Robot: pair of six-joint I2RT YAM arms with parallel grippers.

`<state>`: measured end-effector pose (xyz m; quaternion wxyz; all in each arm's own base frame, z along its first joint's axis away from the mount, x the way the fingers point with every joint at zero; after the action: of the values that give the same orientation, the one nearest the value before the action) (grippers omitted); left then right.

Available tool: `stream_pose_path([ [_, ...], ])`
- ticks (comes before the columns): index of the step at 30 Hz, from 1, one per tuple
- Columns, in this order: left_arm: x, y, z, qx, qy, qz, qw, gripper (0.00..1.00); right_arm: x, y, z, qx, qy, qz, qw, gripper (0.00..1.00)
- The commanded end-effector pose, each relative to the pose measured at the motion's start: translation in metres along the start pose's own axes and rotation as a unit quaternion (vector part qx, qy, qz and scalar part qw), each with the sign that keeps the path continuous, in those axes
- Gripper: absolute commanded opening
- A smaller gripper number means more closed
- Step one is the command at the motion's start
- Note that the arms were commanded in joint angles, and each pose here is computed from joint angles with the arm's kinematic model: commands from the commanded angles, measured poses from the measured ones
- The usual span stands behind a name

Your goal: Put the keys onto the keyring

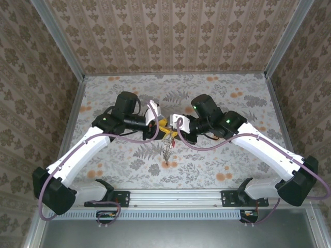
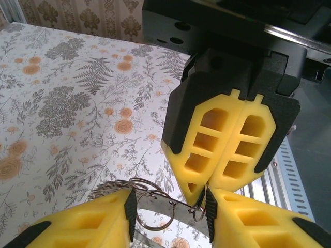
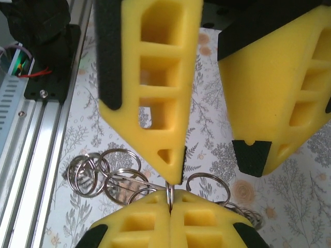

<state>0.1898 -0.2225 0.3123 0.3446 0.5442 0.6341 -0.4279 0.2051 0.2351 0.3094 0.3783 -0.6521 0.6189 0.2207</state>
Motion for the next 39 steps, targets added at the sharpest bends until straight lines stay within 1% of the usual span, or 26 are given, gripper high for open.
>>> stream_pose_path([
  [1, -0.004, -0.001, 0.000, -0.001, -0.004, 0.010, 1.000, 0.40, -0.010, -0.002, -0.007, 0.007, -0.003, -0.022, 1.000, 0.00],
  [9, 0.000, -0.008, 0.003, 0.040, -0.007, 0.028, 0.999, 0.41, -0.013, -0.004, -0.007, 0.014, -0.014, -0.019, 1.000, 0.00],
  [11, 0.002, -0.011, 0.004, 0.053, -0.008, 0.042, 0.998, 0.40, -0.014, -0.004, -0.007, 0.017, -0.019, -0.017, 1.000, 0.00],
  [15, 0.002, -0.012, 0.005, 0.058, -0.009, 0.048, 0.997, 0.29, -0.015, -0.004, -0.005, 0.017, -0.036, -0.012, 0.999, 0.00],
  [19, 0.004, -0.013, 0.007, 0.058, -0.008, 0.057, 0.997, 0.29, -0.019, -0.003, -0.010, 0.021, -0.050, -0.008, 0.998, 0.00],
  [20, 0.004, -0.012, 0.008, 0.056, -0.007, 0.058, 0.997, 0.26, -0.020, -0.003, -0.012, 0.022, -0.052, -0.009, 0.998, 0.00],
  [21, 0.006, -0.012, 0.008, 0.055, -0.004, 0.058, 0.997, 0.20, -0.020, -0.002, -0.013, 0.022, -0.052, -0.009, 0.998, 0.00],
  [24, 0.008, -0.012, 0.009, 0.047, 0.004, 0.061, 0.997, 0.07, -0.020, -0.002, -0.013, 0.021, -0.049, -0.005, 0.999, 0.00],
  [26, 0.008, -0.013, 0.009, 0.043, 0.008, 0.067, 0.997, 0.04, -0.020, -0.002, -0.013, 0.021, -0.052, -0.004, 0.998, 0.00],
  [30, 0.009, -0.018, 0.011, 0.043, 0.016, 0.091, 0.995, 0.05, -0.025, -0.003, -0.014, 0.032, -0.083, 0.001, 0.996, 0.00],
  [31, 0.010, -0.019, 0.011, 0.043, 0.019, 0.093, 0.995, 0.06, -0.025, -0.002, -0.014, 0.031, -0.085, 0.002, 0.996, 0.00],
  [32, 0.011, -0.019, 0.011, 0.043, 0.021, 0.094, 0.994, 0.10, -0.025, -0.002, -0.014, 0.030, -0.084, 0.003, 0.996, 0.00],
  [33, 0.012, -0.020, 0.012, 0.044, 0.023, 0.094, 0.994, 0.17, -0.024, -0.002, -0.014, 0.030, -0.083, 0.003, 0.996, 0.00],
  [34, 0.012, -0.020, 0.011, 0.040, 0.023, 0.094, 0.995, 0.21, -0.024, -0.002, -0.014, 0.030, -0.083, 0.003, 0.996, 0.00],
  [37, 0.012, -0.020, 0.010, 0.037, 0.022, 0.095, 0.995, 0.21, -0.023, -0.001, -0.014, 0.027, -0.080, 0.006, 0.996, 0.00],
  [39, 0.012, -0.021, 0.010, 0.036, 0.023, 0.097, 0.994, 0.19, -0.022, -0.001, -0.013, 0.026, -0.079, 0.007, 0.997, 0.00],
])
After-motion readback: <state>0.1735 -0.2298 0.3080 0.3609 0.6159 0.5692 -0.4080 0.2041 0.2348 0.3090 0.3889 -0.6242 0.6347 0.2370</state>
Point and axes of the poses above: each hand's point on the last joint's axis, 136 mm out from that joint toward the fingers, its own z axis out along the fingers, its own y axis along the line the jaws close on, x = y × z, the point moved 8 cm from there along -z, back along the fingers, and after that the axes turned 3 degrees about -z, right-handed, at the moved point
